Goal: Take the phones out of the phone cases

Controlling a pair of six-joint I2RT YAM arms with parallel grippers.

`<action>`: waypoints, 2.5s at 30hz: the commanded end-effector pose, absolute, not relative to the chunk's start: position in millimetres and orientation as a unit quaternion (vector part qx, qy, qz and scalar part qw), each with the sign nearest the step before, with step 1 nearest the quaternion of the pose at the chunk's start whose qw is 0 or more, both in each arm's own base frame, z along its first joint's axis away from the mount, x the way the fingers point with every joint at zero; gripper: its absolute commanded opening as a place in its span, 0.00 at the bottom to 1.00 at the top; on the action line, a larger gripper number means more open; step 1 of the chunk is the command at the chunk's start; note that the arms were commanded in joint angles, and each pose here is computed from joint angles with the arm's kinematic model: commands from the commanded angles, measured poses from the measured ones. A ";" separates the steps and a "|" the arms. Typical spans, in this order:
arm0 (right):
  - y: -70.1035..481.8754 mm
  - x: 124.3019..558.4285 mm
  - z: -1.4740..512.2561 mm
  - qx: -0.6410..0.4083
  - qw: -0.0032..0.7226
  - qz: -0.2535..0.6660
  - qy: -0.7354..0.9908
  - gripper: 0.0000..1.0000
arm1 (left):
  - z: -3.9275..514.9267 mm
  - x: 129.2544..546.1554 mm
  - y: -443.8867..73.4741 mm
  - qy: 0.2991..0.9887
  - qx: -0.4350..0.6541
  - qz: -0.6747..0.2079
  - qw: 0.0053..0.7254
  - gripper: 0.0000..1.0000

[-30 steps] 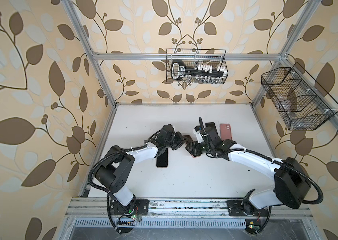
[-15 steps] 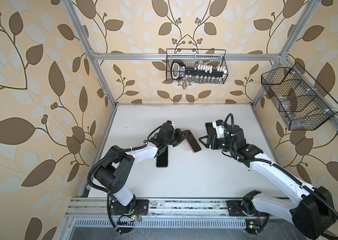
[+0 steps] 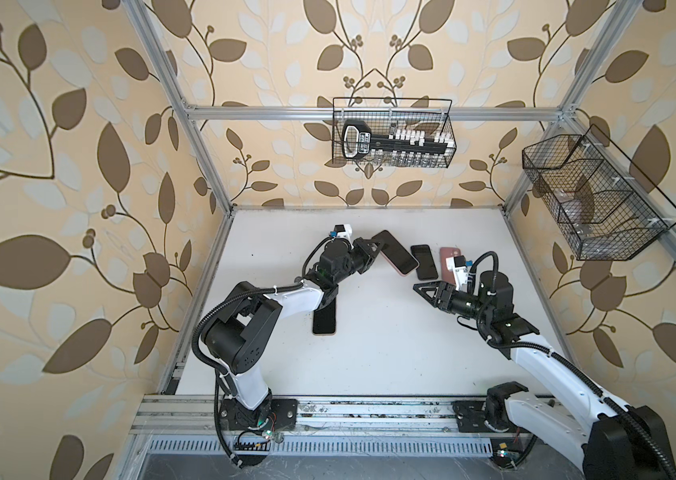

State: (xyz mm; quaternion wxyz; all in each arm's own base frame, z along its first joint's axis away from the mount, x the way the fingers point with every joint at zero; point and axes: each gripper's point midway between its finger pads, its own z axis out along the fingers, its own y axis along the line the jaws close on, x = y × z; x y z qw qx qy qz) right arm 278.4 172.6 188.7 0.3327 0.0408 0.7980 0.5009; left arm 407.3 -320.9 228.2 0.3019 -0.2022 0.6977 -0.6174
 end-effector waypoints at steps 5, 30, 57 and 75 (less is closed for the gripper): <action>179.6 282.6 226.1 0.034 0.364 0.560 0.743 0.57 | 299.6 398.9 -330.2 0.624 -0.174 -0.683 0.337 0.00; 205.7 304.4 226.0 0.059 0.365 0.582 0.724 0.46 | 328.5 380.0 -330.6 0.605 -0.159 -0.703 0.339 0.00; 210.2 307.7 226.3 0.068 0.378 0.587 0.713 0.17 | 330.0 372.2 -327.0 0.604 -0.161 -0.702 0.340 0.00; 207.4 311.3 219.9 0.070 0.393 0.575 0.714 0.06 | 322.4 373.5 -323.4 0.602 -0.190 -0.700 0.335 0.00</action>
